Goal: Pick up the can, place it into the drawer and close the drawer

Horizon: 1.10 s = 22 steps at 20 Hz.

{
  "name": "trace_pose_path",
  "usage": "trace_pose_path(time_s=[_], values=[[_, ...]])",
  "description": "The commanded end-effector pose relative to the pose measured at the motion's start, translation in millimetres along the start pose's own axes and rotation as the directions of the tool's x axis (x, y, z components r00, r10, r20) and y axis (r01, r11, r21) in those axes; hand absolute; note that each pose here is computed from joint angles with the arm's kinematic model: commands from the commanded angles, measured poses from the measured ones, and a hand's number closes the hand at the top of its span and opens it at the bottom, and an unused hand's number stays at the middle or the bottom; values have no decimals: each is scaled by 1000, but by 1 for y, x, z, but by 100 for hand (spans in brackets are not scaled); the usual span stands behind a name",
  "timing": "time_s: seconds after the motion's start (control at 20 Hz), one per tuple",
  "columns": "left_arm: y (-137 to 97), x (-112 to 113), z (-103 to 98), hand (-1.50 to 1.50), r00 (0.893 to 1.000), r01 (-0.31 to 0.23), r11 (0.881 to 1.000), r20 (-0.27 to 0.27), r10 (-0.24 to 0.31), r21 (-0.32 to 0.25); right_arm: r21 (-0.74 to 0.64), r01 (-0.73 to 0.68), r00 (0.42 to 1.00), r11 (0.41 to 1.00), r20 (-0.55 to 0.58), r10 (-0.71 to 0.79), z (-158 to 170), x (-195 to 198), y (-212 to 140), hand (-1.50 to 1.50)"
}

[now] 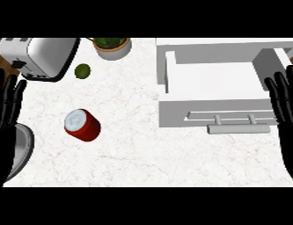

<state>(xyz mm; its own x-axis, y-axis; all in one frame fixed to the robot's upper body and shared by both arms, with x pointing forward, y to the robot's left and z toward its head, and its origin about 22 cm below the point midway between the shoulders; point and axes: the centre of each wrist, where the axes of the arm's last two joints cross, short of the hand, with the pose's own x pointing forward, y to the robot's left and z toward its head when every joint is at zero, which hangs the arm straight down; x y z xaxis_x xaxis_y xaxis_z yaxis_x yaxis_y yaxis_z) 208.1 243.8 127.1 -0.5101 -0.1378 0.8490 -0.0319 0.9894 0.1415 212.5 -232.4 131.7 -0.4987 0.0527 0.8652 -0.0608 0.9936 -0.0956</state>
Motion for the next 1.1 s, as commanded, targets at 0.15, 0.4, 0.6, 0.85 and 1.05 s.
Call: trace_pose_path(time_s=[0.15,0.4,0.6,0.85,1.05], values=[[-22,-2,-25,-150,993,-85,988,69,95,-132,-52,-36,999,998,27,37,-5,-5,0,-150],[-19,-29,8,-150,941,-84,992,-335,49,-90,-156,-68,956,985,-293,19,29,-28,-29,-150],[-31,-11,-4,-150,926,-83,991,-377,39,-103,-141,-72,946,987,-323,23,14,-3,-26,-150],[-29,12,3,-150,927,-68,994,-374,33,-81,-145,-72,950,987,-310,24,49,-24,-18,-150],[-16,4,-28,-150,918,-105,993,-388,78,-48,-133,-88,948,987,-317,42,55,-16,-43,-150]])
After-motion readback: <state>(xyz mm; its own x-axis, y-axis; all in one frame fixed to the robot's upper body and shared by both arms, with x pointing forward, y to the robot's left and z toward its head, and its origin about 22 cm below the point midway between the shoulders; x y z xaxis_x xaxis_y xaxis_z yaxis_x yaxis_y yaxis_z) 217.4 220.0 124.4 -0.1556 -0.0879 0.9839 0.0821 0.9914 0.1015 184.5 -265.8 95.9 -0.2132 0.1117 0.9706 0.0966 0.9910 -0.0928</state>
